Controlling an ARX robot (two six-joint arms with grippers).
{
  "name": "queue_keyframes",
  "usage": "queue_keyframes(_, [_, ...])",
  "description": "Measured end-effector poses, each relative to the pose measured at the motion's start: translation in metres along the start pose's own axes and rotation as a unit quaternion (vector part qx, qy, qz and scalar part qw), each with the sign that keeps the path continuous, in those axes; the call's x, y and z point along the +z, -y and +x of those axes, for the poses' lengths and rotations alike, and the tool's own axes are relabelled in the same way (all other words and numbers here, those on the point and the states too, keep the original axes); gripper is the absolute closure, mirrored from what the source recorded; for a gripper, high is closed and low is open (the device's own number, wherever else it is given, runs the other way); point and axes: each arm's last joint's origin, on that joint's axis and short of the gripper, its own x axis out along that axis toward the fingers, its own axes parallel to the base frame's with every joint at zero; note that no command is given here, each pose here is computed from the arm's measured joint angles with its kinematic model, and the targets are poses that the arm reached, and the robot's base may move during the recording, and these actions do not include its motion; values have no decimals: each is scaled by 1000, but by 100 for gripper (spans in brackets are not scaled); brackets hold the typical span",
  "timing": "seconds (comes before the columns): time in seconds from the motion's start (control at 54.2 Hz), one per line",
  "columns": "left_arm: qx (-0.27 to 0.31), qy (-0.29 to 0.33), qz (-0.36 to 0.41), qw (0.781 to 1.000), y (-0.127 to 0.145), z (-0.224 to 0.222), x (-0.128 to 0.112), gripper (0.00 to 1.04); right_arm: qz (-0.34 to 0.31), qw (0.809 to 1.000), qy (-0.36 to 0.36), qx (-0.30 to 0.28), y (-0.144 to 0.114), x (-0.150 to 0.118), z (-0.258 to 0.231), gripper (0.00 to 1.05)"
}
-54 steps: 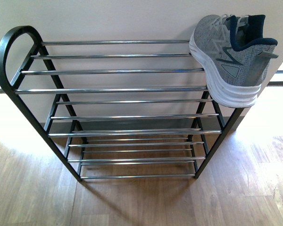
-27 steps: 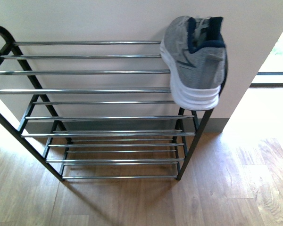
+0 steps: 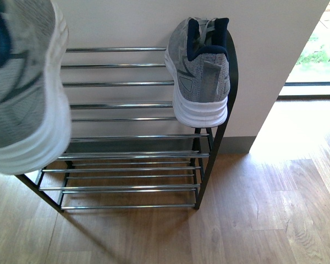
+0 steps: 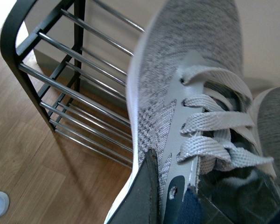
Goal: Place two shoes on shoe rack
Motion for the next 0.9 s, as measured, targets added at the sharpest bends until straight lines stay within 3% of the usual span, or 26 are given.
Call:
queue_keyframes(0.148, [10, -29, 1, 1000, 23, 40, -3, 103, 0, 1000, 0, 0, 0, 0, 0, 9])
queue_keyframes(0.388, [-25, -67, 42, 997, 73, 80, -11, 103, 0, 1000, 0, 0, 0, 0, 0, 9])
queue_keyframes(0.904, [-21, -109, 75, 991, 117, 143, -31, 103, 0, 1000, 0, 0, 0, 0, 0, 9])
